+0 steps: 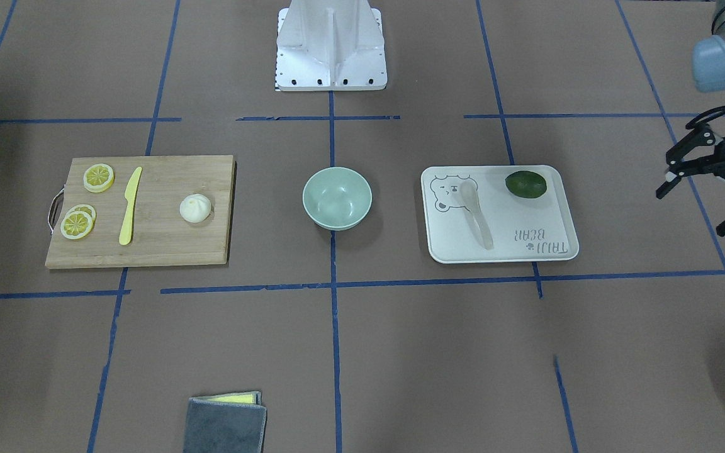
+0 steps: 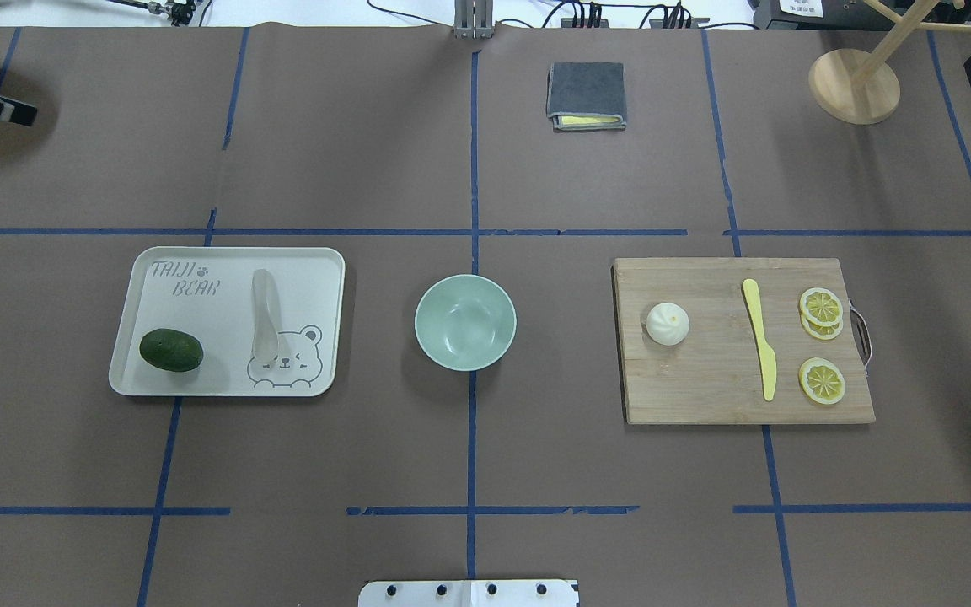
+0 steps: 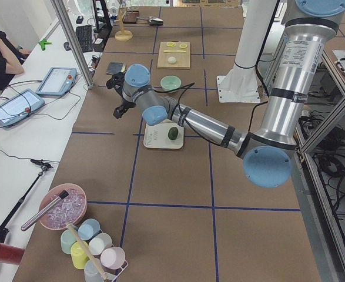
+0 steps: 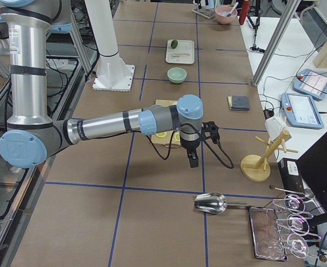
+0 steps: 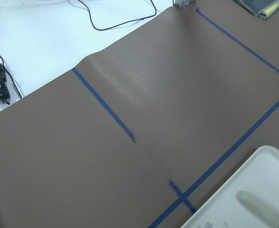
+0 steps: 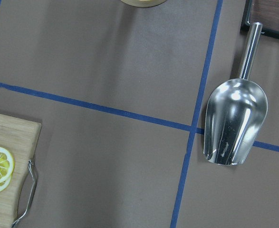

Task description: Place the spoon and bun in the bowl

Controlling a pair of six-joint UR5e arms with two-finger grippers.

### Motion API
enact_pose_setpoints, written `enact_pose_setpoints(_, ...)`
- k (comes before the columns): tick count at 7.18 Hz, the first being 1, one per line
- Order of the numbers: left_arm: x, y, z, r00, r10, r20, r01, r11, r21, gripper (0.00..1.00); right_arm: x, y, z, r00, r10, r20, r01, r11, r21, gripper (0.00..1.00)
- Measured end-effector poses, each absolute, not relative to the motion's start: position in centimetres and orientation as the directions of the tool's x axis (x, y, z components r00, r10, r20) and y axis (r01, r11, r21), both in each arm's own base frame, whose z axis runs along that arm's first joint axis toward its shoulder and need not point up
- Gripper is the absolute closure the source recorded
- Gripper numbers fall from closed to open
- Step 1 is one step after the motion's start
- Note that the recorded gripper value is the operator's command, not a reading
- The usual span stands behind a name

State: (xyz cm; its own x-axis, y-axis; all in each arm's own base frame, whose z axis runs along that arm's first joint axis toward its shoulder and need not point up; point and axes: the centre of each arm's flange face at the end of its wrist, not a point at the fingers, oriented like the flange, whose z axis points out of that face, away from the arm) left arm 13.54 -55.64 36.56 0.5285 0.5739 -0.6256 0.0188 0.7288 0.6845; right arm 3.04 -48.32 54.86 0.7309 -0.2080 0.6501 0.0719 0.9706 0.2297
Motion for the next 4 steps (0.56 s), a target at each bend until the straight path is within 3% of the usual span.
enact_pose_setpoints(3,26.3,-51.5,33.7,0.593,0.411,-0.692,0.093,0.820,0.566,0.00,3.0,-48.3,55.1,0.732,-0.206,0.650,0.073,0.971,0.226,0.00)
enact_pose_setpoints(4,29.8,-50.4,34.2,0.628,0.319,-0.710,0.121,0.861,0.494,0.16,3.0,-48.3,55.2,0.732,-0.205,0.650,0.073,0.972,0.225,0.00)
